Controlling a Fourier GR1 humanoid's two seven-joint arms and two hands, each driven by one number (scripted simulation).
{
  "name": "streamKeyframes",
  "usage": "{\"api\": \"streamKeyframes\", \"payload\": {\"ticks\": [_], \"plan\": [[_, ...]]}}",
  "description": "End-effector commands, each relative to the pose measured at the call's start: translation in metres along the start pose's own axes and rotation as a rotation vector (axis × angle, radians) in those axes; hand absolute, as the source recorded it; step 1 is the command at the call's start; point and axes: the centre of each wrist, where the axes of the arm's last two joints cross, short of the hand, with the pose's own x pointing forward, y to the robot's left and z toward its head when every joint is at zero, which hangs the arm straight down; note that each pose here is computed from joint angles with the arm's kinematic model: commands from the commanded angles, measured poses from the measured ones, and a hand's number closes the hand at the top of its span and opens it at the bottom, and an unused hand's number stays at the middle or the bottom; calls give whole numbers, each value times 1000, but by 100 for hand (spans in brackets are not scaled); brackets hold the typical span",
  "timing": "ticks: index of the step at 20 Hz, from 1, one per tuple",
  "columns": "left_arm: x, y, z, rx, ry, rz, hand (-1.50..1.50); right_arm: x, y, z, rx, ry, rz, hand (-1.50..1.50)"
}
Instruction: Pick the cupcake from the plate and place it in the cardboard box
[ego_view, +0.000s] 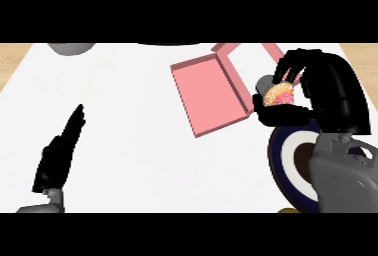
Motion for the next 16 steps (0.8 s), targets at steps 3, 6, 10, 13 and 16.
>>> {"api": "streamKeyframes", "payload": {"ticks": [3,6,10,13,16], "plan": [[1,17,-5,-8,5,-7,0,36,11,-53,19,15,7,150],[-8,13,-2,10,5,-9,0,46,19,-73,56,29,14,150],[-9,3,1,-10,-22,-10,0,53,68,-86,102,68,33,150],[-15,6,3,-24,-19,1,0,31,74,-114,134,95,23,150],[-11,8,-7,-20,-14,-7,0,38,108,-116,167,135,57,150]]}}
